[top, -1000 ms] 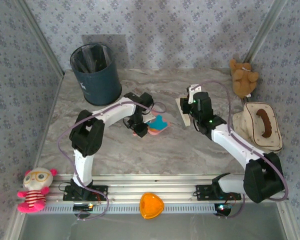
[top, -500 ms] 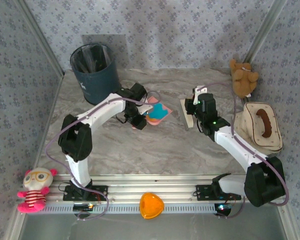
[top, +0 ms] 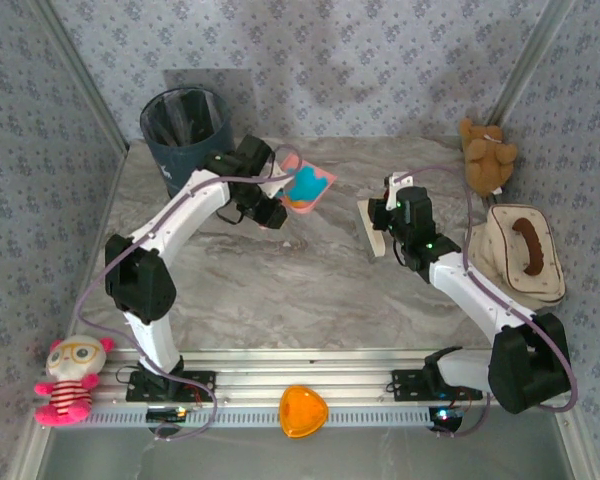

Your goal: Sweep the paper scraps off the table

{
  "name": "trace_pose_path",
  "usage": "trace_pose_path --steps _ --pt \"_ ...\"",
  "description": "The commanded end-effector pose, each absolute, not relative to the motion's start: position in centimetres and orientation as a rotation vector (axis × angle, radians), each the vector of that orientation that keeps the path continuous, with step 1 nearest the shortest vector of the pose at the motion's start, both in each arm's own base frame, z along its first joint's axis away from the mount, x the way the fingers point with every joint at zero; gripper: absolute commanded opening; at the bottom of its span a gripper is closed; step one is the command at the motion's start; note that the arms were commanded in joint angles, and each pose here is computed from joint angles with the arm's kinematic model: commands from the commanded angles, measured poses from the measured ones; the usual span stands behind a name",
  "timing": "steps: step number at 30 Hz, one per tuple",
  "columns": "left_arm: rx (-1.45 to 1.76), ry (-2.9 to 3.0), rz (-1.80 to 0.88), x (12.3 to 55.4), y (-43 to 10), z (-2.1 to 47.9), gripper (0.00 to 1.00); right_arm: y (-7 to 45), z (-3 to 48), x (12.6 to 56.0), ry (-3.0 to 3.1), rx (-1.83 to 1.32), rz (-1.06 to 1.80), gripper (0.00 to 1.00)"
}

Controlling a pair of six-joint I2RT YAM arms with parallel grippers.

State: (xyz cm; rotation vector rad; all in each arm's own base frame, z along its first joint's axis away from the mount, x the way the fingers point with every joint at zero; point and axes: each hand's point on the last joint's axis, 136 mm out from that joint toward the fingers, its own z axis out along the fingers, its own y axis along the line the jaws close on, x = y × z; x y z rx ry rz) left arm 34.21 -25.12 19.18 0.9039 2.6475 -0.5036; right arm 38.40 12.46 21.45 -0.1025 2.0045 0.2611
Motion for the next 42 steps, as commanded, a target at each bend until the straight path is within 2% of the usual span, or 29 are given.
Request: trace_pose_path --steps 1,20,42 --pt "0.838 2.559 -0.599 34.5 -25.0 23.8 0.00 12.7 22.3 38.3 1.987 -0.102 0.288 0.00" --pt "0.425 2.360 -0.828 41.1 -21.3 33.8 0.00 13.5 21.6 38.5 2.015 -0.115 0.319 0.00" --pt "-0.086 2.158 -1.176 47.0 -15.3 37.9 0.00 13.8 21.1 38.5 2.030 -0.121 0.326 0.00"
